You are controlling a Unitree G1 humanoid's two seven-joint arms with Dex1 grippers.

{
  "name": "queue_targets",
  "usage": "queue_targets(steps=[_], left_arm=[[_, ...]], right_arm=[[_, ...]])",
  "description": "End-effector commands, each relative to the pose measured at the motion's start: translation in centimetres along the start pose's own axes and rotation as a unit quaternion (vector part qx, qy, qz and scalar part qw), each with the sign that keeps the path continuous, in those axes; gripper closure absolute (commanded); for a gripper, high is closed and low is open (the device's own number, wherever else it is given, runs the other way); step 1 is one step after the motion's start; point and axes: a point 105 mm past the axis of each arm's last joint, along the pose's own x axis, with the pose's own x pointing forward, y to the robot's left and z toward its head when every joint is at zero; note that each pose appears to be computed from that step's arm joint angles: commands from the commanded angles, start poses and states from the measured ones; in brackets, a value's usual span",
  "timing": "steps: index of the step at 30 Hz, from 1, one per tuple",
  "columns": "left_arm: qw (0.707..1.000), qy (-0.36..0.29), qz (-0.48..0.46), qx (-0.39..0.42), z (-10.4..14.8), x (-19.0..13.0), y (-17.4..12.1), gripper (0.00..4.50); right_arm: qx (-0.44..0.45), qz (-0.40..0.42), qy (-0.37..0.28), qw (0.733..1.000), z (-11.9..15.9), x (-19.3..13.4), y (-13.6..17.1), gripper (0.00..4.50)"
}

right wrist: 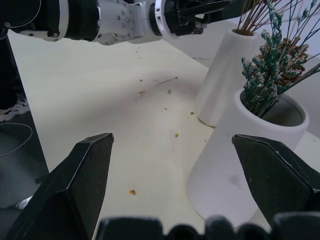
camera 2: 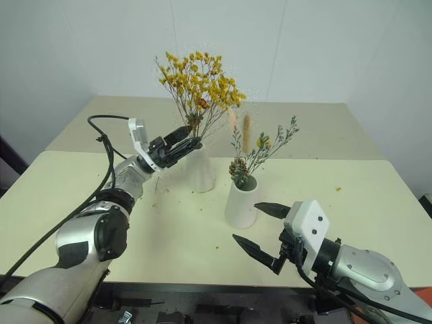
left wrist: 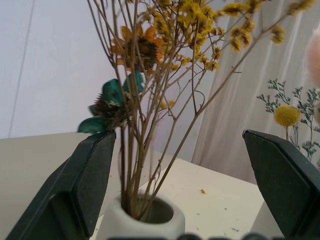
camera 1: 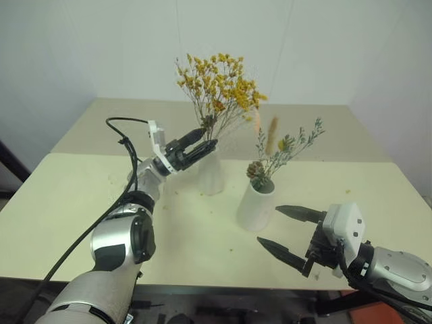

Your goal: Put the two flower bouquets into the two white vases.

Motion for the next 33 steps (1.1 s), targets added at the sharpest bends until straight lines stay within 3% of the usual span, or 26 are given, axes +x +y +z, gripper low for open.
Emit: queue_targets(steps=[1, 9, 13, 23, 33], left_arm=[[0.999, -0.008, -0.025, 0.032, 1.8, -0.1, -0.3, 0.05], [0.996, 0.015, -0.021, 0.087, 2.8, -2.5, -0.1, 0.05], [0.993, 0.023, 0.002, 0.117, 3.4, -5.2, -0.3, 0.05], [0.974, 0.107, 0.052, 0.192, 7.5, -12.8, -6.7, 0.05], [0.948, 0.187, 0.077, 0.248, 9.6, -14.9, -12.7, 0.05]], right_arm=[[-0.016, 0.003, -0.019, 1.000, 0.6, 0.2, 0.0, 0.00], [-0.019, 0.003, -0.017, 1.000, 0.0, 0.3, -0.2, 0.00], [-0.020, -0.007, -0.010, 1.000, -0.1, -0.4, -0.5, 0.00], [-0.047, -0.044, 0.049, 0.997, -0.4, -5.3, -5.4, 0.00], [-0.065, -0.040, 0.070, 0.995, 0.6, -8.6, -10.5, 0.00]])
